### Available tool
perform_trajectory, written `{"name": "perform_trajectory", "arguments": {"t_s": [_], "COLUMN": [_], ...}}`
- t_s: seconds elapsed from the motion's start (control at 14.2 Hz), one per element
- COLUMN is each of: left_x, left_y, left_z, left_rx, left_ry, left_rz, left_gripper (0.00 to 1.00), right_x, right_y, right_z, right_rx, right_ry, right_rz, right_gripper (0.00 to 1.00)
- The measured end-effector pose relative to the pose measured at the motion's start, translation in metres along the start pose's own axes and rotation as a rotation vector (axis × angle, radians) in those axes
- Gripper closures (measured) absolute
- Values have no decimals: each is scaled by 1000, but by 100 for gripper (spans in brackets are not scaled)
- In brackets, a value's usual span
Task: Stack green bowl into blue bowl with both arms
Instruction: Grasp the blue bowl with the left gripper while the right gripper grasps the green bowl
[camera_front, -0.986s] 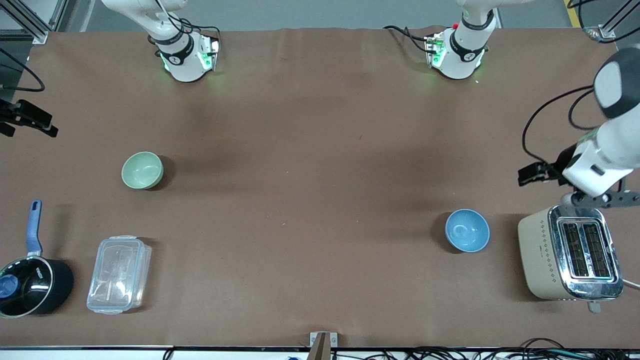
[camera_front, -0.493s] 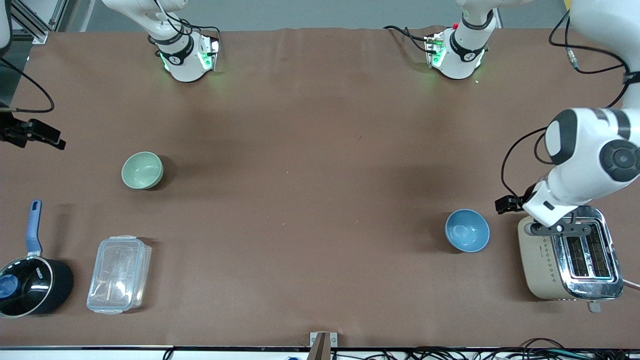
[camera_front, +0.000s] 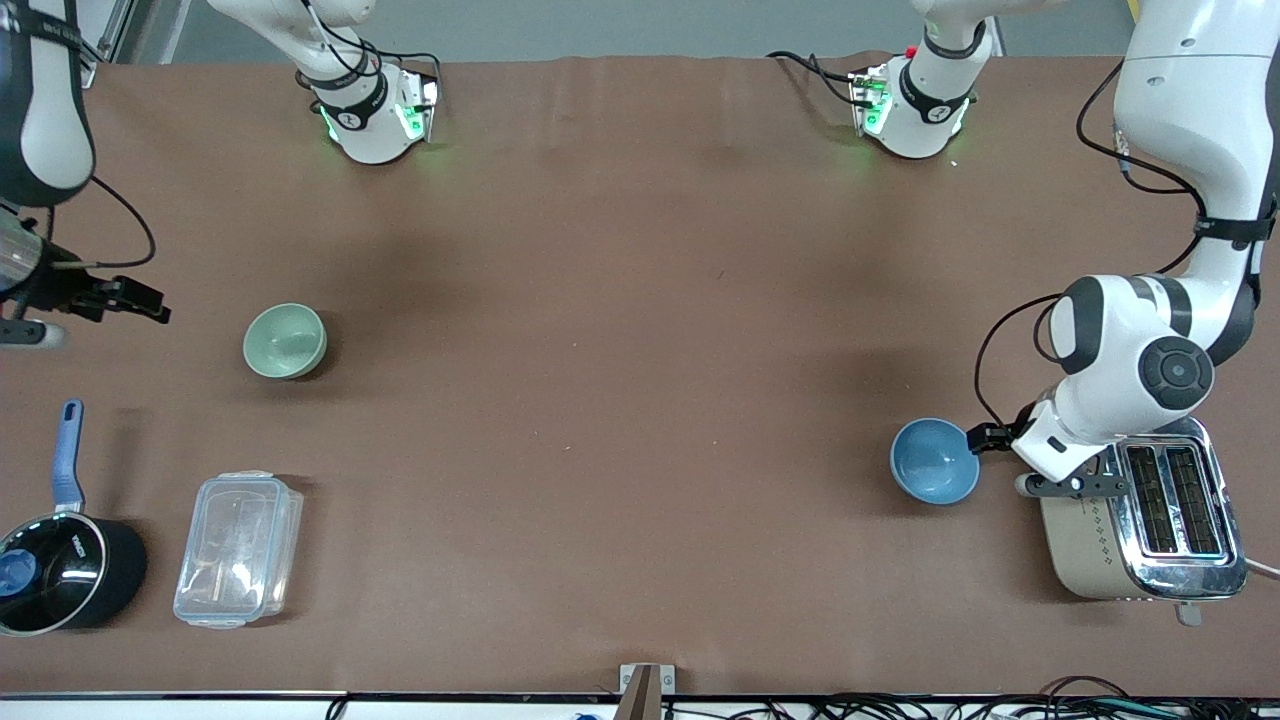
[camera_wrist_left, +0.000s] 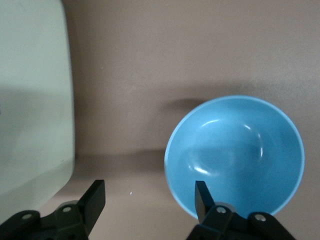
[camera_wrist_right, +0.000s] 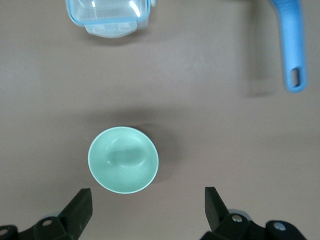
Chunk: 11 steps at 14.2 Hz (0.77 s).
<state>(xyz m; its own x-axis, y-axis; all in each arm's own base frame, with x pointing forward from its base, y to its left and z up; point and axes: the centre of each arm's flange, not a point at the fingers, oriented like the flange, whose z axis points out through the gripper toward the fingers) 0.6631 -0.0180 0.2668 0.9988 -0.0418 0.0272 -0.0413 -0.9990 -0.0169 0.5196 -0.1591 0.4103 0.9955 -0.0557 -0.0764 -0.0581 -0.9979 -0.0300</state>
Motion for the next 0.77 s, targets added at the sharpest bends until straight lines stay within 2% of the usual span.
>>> {"name": "perform_trajectory", "arguments": {"t_s": [0.21,0.35,0.49,0.56,0.63,0.77], "left_x": [2,2,2,2,2,1], "left_y": [3,5,8,10,12,14], "left_z": [20,34,45,49,52,55], "left_rx": [-11,-27,-48,-56,-62,-67], "left_ry": [12,14,14,12,10,6], "left_rz": [-2,-13,-27,-33,-36,-39], "left_gripper": [25,30,44,44,50,70], "right_x": [8,10,7,5,3,0], "right_y": [12,22,39,48,57,67], "right_z": [52,83,115,130,145,172], "right_rx": [51,113,193,224,249,285], "right_ry": [-56,-80,-89,-90,-88,-78], "right_rz": [9,1,-6,-10,-10,-6], "right_gripper": [1,1,1,2,3,7]}}
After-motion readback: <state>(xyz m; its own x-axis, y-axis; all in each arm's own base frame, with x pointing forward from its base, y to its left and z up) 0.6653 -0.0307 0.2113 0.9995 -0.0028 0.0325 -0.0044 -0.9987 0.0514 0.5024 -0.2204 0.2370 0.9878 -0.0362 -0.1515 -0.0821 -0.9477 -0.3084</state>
